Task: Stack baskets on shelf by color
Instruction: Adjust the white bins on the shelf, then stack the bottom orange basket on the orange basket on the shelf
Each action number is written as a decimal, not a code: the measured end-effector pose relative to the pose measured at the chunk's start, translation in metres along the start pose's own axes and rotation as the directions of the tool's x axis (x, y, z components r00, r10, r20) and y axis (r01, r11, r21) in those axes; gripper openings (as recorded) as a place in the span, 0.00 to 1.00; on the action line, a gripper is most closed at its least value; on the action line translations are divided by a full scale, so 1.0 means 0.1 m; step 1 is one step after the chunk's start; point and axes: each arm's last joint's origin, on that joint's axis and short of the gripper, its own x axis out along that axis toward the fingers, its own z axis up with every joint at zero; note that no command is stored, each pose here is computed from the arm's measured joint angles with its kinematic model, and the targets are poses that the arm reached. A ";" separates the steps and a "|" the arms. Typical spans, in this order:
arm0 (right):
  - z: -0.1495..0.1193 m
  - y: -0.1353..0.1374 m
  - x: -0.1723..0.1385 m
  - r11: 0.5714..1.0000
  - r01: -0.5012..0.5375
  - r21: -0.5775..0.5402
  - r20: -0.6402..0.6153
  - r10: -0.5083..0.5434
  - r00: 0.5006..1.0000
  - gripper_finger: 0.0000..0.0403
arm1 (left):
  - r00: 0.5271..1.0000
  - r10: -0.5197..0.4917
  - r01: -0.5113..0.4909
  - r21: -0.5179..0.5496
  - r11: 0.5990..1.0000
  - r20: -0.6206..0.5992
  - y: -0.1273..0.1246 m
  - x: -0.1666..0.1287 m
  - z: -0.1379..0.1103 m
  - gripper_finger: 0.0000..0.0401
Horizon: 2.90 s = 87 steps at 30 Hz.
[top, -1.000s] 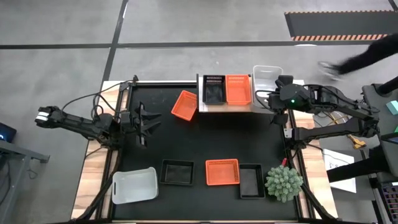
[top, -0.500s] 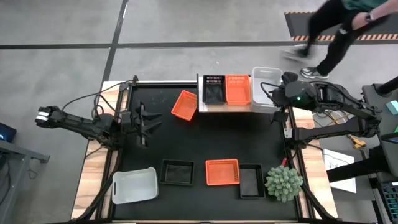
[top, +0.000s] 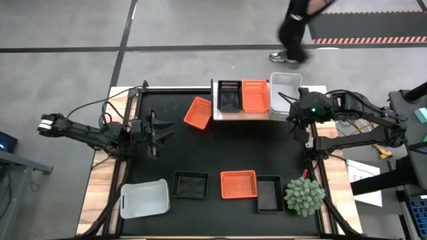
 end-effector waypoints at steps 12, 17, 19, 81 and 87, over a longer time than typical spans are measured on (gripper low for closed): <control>-0.23 -0.02 0.34 0.971 0.232 -0.054 -0.203 -0.238 0.950 0.02 | 1.000 0.000 0.000 0.001 1.000 -0.003 0.00 0.00 -0.01 0.36; -0.27 -0.03 0.37 0.958 0.280 -0.066 -0.232 -0.287 0.929 0.02 | 1.000 0.000 0.000 0.002 1.000 -0.006 0.00 0.01 -0.01 0.36; -0.27 -0.02 0.37 0.959 0.277 -0.065 -0.230 -0.284 0.931 0.02 | 1.000 -0.001 0.001 0.002 1.000 -0.006 0.00 0.01 -0.01 0.36; 1.05 1.80 1.49 0.885 -0.219 -0.410 0.056 0.264 0.963 0.24 | 0.998 0.009 -0.012 -0.049 0.999 -0.069 -0.05 0.12 -0.18 0.36; 1.09 1.99 1.86 0.837 -0.227 -0.498 -0.030 0.245 0.969 0.33 | 0.997 0.009 -0.012 -0.041 0.999 -0.071 -0.05 0.12 -0.18 0.36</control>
